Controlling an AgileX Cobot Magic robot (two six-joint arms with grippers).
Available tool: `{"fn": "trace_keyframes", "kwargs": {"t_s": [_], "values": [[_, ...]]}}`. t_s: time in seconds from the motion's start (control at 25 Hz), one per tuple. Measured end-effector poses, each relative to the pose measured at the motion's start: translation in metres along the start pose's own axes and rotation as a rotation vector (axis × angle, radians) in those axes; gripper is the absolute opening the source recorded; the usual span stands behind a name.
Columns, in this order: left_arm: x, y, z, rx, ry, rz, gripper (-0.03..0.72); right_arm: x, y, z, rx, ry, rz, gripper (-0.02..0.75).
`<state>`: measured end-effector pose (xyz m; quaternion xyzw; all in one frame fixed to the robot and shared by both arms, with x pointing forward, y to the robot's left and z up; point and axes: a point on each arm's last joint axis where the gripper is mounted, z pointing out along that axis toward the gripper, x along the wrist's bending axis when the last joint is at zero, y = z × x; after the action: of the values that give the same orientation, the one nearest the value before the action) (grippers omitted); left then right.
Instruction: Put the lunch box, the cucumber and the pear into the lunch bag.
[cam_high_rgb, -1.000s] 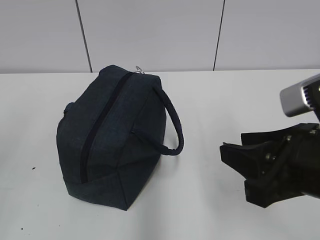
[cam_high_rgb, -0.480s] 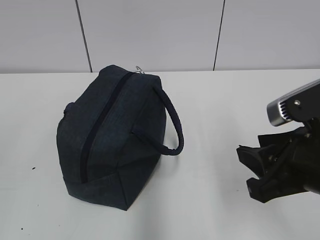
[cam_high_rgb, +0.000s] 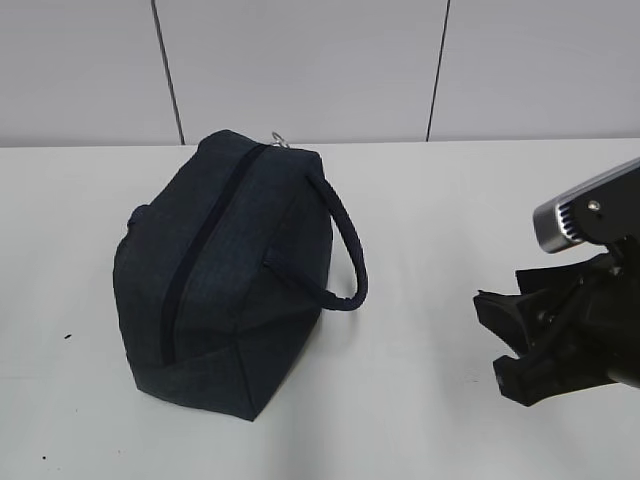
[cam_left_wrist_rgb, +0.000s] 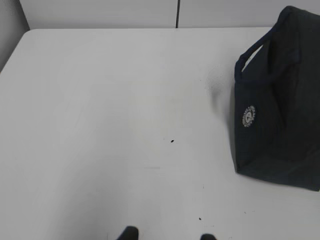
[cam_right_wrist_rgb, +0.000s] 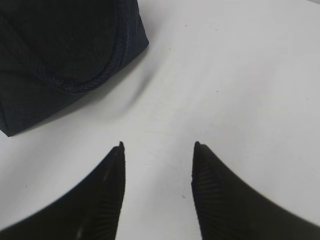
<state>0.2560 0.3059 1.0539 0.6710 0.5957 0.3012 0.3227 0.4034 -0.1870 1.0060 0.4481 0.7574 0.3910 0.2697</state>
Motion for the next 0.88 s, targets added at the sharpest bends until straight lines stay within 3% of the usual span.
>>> {"fn": "trace_keyframes", "kwargs": {"t_s": [0.88], "values": [[-0.0008, -0.0001, -0.0001, 0.0, -0.009, -0.005, 0.238, 0.002, 0.0029, -0.0016, -0.016, 0.025, -0.014, 0.35]]}}
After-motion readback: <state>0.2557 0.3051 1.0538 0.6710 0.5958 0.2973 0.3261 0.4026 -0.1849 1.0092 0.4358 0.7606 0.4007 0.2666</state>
